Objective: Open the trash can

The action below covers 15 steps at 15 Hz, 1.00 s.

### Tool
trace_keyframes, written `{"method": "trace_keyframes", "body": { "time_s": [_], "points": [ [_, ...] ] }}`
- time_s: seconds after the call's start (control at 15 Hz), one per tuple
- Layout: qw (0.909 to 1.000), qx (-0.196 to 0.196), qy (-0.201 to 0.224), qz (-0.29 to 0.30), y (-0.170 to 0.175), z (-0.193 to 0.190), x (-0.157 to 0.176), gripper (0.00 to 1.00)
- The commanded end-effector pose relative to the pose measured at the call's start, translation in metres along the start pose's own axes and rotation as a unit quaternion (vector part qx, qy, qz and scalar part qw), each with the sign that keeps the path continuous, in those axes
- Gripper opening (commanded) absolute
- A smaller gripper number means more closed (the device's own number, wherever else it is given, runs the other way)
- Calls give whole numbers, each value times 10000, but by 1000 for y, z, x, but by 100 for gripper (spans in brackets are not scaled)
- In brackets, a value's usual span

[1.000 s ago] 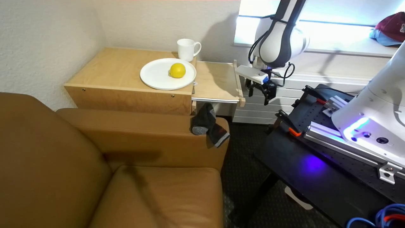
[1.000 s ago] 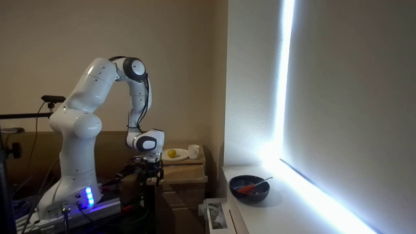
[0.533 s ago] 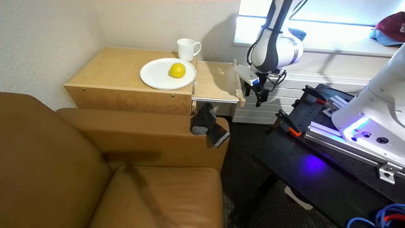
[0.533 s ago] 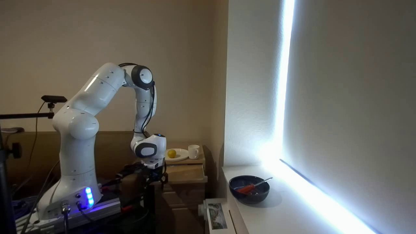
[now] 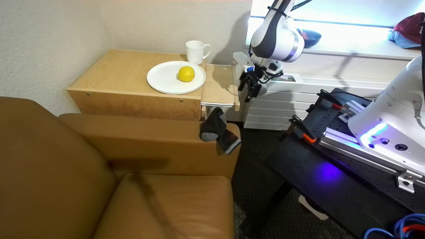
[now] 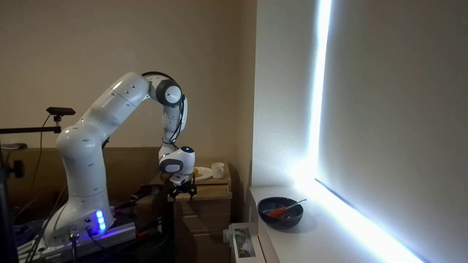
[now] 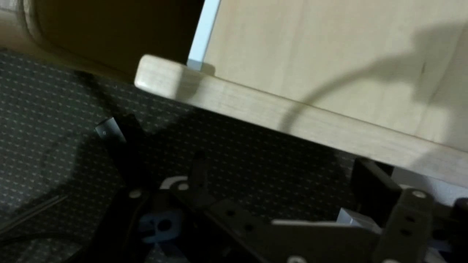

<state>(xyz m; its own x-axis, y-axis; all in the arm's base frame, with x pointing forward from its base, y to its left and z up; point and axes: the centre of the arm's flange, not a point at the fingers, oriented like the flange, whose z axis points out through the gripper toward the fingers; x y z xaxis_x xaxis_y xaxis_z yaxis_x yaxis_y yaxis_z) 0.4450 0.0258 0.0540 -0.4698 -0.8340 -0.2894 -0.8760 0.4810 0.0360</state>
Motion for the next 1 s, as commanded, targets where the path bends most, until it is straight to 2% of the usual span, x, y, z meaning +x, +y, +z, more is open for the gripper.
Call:
{"method": "trace_keyframes", "body": {
  "time_s": [0.0,0.2,0.47,0.67,0.93],
  "points": [
    [9987,70,-490,-104,-6,18,-22,100],
    [9960,97,-815,-339,-11,19,-54,100],
    [9936,161,-894,-668,-15,17,-76,100],
    [9949,0,-498,-873,-10,20,-58,100],
    [9946,31,-5,-1033,-3,17,-22,100]
  ]
}}
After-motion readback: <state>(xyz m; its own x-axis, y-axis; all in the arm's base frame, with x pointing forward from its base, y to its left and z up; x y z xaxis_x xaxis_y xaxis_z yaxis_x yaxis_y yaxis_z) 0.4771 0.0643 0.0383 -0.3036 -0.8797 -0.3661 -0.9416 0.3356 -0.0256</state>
